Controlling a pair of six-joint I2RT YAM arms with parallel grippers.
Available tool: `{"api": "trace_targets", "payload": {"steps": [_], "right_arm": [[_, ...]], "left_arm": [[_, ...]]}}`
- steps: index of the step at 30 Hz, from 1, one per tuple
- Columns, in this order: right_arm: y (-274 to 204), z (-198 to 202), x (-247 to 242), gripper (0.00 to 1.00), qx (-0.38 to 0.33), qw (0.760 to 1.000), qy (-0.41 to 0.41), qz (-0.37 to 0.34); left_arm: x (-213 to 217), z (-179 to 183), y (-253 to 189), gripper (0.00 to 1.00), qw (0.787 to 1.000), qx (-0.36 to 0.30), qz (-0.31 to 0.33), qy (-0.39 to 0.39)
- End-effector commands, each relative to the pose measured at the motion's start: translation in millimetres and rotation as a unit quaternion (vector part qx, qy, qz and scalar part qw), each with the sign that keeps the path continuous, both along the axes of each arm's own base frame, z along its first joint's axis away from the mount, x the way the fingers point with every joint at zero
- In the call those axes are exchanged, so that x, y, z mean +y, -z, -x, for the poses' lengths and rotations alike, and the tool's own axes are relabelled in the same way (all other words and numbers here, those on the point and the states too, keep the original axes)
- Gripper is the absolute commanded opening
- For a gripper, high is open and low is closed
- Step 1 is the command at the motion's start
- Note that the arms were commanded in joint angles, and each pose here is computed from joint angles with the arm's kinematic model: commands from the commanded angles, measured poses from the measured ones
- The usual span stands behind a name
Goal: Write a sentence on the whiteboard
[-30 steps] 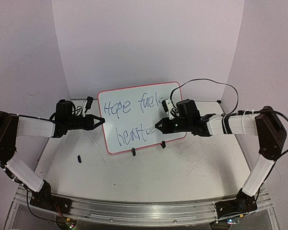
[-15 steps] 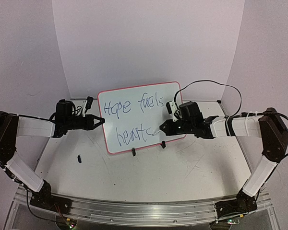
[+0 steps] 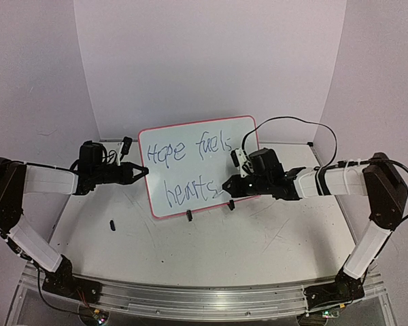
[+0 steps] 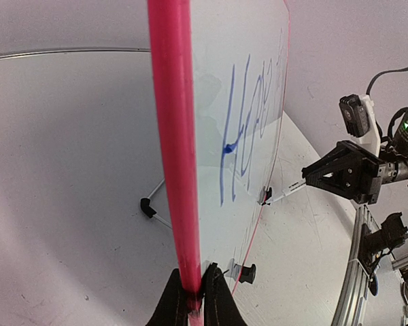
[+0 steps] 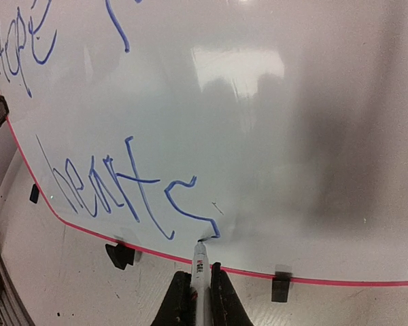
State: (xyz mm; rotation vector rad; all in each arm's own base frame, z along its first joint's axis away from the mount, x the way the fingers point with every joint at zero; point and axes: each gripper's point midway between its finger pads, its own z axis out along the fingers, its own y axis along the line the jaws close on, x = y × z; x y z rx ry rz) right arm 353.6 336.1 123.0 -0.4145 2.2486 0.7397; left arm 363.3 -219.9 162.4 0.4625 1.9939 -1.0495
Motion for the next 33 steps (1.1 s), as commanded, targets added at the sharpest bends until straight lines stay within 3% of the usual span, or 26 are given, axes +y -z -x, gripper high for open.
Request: {"api": "trace_targets", "payload": {"steps": [1, 13, 33], "right_arm": [[-32, -8, 16, 0.0, -0.027, 0.999, -0.003, -0.041], [-35, -10, -30, 0.0, -0.036, 0.998, 0.038, -0.029], [-13, -21, -25, 0.0, -0.025, 0.999, 0.037, -0.01]], "left_arm": [[13, -23, 7, 0.0, 0.997, -0.027, -0.049, -0.053], [13, -24, 7, 0.0, 0.997, -0.026, -0.049, -0.053], [13, -24, 8, 0.0, 0.997, -0.026, -0.05, -0.052]]}}
